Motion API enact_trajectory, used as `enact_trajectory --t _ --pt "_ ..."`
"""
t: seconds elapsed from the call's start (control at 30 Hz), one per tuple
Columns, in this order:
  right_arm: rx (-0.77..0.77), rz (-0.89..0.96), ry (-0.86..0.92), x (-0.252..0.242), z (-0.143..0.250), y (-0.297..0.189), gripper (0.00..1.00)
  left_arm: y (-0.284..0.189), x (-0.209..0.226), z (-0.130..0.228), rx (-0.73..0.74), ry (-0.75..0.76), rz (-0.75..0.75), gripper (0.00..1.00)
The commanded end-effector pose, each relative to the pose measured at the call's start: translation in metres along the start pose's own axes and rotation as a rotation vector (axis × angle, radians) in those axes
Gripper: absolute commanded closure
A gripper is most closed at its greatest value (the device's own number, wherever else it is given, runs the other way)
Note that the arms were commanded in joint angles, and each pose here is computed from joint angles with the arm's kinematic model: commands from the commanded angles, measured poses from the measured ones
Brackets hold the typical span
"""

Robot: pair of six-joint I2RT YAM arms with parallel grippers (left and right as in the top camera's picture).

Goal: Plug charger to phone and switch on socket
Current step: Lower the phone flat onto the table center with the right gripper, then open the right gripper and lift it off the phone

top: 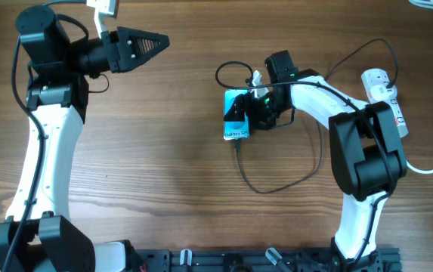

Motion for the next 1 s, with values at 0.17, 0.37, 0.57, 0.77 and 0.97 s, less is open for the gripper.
enact_trajectory --t 0.17,0.37,0.57,0.77,0.97 --pt "-0.083 0.192 0.143 -0.027 -0.004 0.0 0.0 -0.001 0.0 0.0 -0.001 0.017 -0.001 0.0" --pt "-0.202 0.326 0.096 -0.021 0.0 -0.033 0.0 -0.001 0.0 0.0 -0.001 0.017 -0.001 0.0" --pt "-0.252 0.327 -0.002 0.003 0.015 -0.07 0.0 -0.001 0.0 0.0 -0.001 0.017 -0.001 0.0" --pt "-0.28 0.365 -0.106 0.02 0.037 -0.105 0.0 -0.001 0.0 0.0 -0.001 0.017 -0.001 0.0" --pt "-0.423 0.594 -0.093 0.004 0.034 -0.129 0.0 -0.001 0.0 0.0 -0.001 0.017 -0.001 0.0"
Point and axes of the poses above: each gripper's point midway between its finger pads, its own y axis out along the fingers, its own x axis along the line the jaws close on, z = x × y, the point moved 7 cm from there along -y, back along the fingers, and after that the axes turned 13 degrees about y, right-handed, at the moved point
